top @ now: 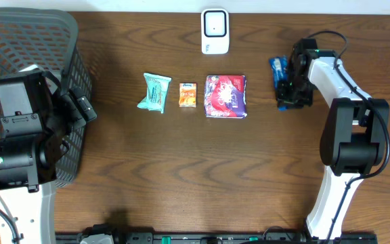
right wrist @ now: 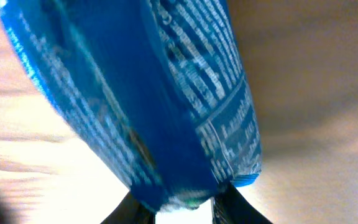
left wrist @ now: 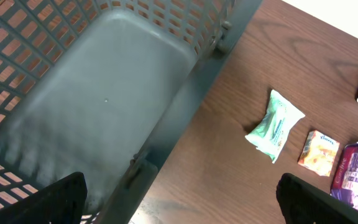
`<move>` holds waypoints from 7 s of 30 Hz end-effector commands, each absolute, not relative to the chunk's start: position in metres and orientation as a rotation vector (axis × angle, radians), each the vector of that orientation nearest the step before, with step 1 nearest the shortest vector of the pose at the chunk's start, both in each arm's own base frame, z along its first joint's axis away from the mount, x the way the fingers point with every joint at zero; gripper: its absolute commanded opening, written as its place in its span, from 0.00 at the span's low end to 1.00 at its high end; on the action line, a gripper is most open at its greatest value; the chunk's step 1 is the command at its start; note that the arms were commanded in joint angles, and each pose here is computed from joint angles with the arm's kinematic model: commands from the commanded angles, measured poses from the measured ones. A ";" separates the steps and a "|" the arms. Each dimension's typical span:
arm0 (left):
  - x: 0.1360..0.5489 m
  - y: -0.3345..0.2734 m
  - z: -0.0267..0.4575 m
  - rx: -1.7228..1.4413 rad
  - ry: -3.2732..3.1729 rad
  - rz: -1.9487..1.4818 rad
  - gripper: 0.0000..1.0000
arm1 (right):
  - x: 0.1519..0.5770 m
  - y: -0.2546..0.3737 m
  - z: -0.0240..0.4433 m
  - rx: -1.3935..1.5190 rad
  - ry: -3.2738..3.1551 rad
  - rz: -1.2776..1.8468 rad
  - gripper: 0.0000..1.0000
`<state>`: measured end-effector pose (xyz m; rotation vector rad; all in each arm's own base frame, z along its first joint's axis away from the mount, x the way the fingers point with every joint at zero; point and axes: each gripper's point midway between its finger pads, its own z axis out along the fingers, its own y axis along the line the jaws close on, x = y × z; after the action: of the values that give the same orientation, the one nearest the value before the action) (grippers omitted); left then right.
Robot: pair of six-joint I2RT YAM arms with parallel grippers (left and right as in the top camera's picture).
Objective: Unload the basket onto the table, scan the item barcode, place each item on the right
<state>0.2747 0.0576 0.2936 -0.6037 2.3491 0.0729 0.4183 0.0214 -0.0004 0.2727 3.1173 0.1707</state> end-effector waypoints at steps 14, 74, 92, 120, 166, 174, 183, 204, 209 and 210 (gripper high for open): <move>0.275 0.060 0.300 -0.616 2.329 0.080 0.98 | 0.422 0.031 0.052 0.303 3.176 0.282 0.15; 0.275 0.060 0.300 -0.616 2.329 0.080 0.98 | 0.497 -0.008 0.079 0.172 2.942 -0.082 0.46; 0.275 0.060 0.300 -0.616 2.329 0.080 0.98 | 0.418 0.010 -0.010 0.195 3.232 -0.010 0.62; 0.275 0.060 0.300 -0.616 2.329 0.080 0.98 | 0.417 -0.001 0.040 0.166 3.272 -0.066 0.65; 0.275 0.060 0.300 -0.616 2.329 0.080 0.98 | 0.463 0.131 0.057 -0.002 3.013 0.617 0.01; 0.275 0.060 0.300 -0.616 2.329 0.080 0.98 | 0.473 0.075 0.108 -0.014 2.885 -0.478 0.01; 0.275 0.060 0.300 -0.616 2.329 0.080 0.98 | 0.455 0.093 0.151 0.031 2.466 -1.109 0.01; 0.275 0.060 0.300 -0.616 2.329 0.080 0.98 | 0.396 0.201 0.067 -0.178 2.776 -0.693 0.64; 0.275 0.060 0.300 -0.616 2.329 0.080 0.98 | 0.405 0.236 0.091 -0.282 2.832 -0.423 0.86; 0.275 0.060 0.300 -0.616 2.329 0.080 0.98 | 0.408 0.240 0.099 -0.302 2.841 -0.366 0.86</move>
<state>0.2747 0.0576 0.2935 -0.6040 2.3495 0.0724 0.4023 0.2184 0.0818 -0.2500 2.7693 -0.6185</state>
